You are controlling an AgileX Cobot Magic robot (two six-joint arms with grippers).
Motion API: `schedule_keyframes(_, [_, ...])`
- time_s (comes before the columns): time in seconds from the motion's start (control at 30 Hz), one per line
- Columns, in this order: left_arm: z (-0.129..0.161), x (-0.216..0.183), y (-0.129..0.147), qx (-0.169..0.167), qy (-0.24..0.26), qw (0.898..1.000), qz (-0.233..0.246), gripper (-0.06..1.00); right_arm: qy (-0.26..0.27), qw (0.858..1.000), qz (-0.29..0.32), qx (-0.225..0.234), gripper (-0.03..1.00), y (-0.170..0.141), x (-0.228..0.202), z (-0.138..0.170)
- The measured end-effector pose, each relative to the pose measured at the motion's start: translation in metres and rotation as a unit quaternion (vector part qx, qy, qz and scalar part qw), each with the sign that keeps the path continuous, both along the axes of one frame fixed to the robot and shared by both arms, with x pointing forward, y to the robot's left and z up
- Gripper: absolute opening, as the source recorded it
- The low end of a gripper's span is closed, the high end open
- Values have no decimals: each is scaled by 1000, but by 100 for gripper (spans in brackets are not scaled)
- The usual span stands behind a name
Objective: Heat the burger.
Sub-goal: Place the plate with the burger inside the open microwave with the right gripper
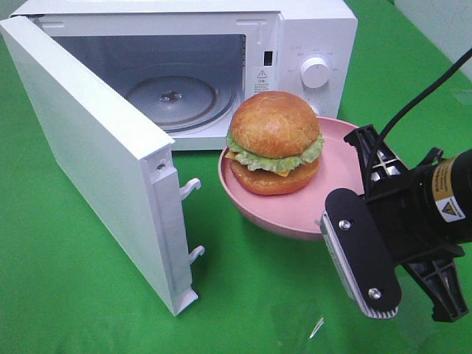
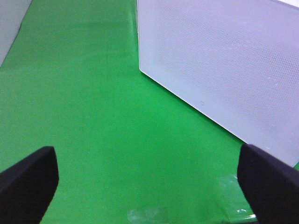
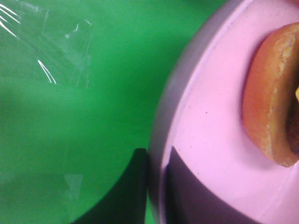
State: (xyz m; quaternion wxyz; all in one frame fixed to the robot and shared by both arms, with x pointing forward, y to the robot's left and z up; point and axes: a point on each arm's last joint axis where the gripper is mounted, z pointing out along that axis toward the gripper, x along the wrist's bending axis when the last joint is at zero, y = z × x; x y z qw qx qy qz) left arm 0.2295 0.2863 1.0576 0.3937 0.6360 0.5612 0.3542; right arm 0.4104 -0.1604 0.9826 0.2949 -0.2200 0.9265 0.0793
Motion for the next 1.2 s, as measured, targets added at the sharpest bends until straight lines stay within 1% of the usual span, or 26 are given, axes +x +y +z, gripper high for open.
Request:
schedule_keyframes(0.23, [0,0,0,0,0,1000,0,98,9,1000,17,-2,6,-6,4,-1])
schedule_keyframes(0.57, [0,0,0,0,0,1000,0,98,4,999,23,23,6,-12,12,1])
schedule_keyframes(0.63, [0,0,0,0,0,1000,0,98,-11,999,40,22,6,-10,14,2])
schedule_keyframes(0.77, [0,0,0,0,0,1000,0,98,-17,999,48,19,7,-7,19,2])
schedule_keyframes(1.1, [0,0,0,0,0,1000,0,98,-22,998,54,18,7,10,42,4])
schedule_keyframes(1.2, [0,0,0,0,0,1000,0,98,-20,998,60,17,7,14,43,3])
